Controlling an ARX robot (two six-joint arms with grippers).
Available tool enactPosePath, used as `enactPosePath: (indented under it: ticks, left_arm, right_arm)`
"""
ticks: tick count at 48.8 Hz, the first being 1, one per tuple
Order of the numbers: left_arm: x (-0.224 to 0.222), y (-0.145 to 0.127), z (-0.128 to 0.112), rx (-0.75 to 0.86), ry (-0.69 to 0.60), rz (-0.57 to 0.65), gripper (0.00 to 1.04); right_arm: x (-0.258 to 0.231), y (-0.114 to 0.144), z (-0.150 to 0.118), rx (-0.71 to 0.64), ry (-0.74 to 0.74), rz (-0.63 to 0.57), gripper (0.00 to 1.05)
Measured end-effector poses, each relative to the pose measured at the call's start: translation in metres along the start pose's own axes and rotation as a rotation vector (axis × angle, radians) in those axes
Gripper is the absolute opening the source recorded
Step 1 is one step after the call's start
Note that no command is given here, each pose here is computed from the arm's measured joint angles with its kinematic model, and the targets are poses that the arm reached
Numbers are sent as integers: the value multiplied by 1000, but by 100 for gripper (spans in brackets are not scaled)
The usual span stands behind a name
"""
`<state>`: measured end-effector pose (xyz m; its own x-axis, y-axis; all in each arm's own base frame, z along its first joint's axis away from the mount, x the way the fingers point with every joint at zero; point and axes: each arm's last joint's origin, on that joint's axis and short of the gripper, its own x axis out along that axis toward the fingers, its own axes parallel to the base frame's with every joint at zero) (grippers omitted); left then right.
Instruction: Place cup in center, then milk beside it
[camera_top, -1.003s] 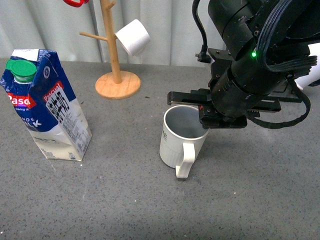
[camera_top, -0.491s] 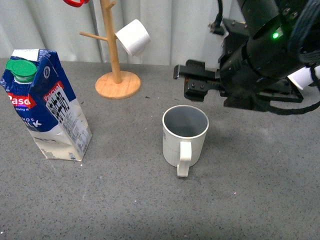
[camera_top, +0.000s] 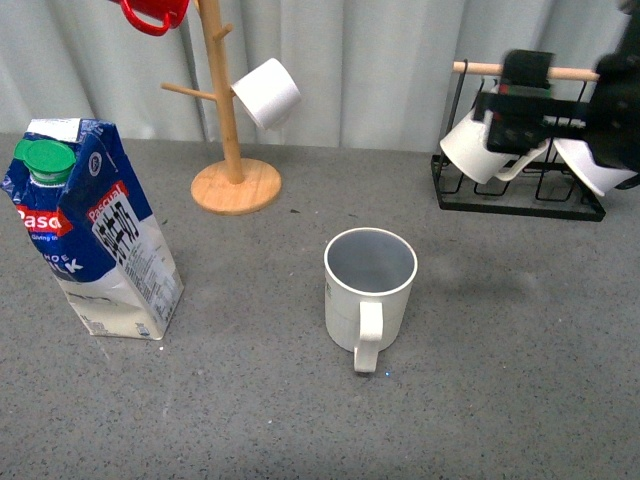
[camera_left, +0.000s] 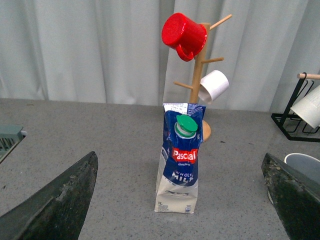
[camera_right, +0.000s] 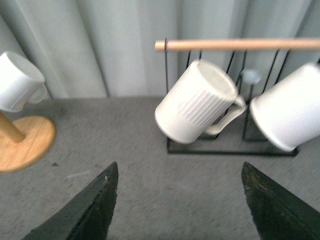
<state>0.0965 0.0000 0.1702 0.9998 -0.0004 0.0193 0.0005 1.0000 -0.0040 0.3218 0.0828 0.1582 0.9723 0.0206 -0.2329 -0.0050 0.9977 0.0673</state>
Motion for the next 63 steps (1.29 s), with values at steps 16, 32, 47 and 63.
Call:
enactPosePath:
  ticks: [16,32,47,63]
  left_arm:
    - [0,0,0,0,1,0,98]
    - [0,0,0,0,1,0,98]
    - [0,0,0,0,1,0,98]
    - [0,0,0,0,1,0,98]
  right_arm:
    - [-72,-44,-12,-59,-219,-16,16]
    - [-133,-68,-25,-67,-217,-14,1]
    - [-158,-81,-29,-66,-220,-15,1]
    - [-178,-81,-32,-66,-223,-13,1]
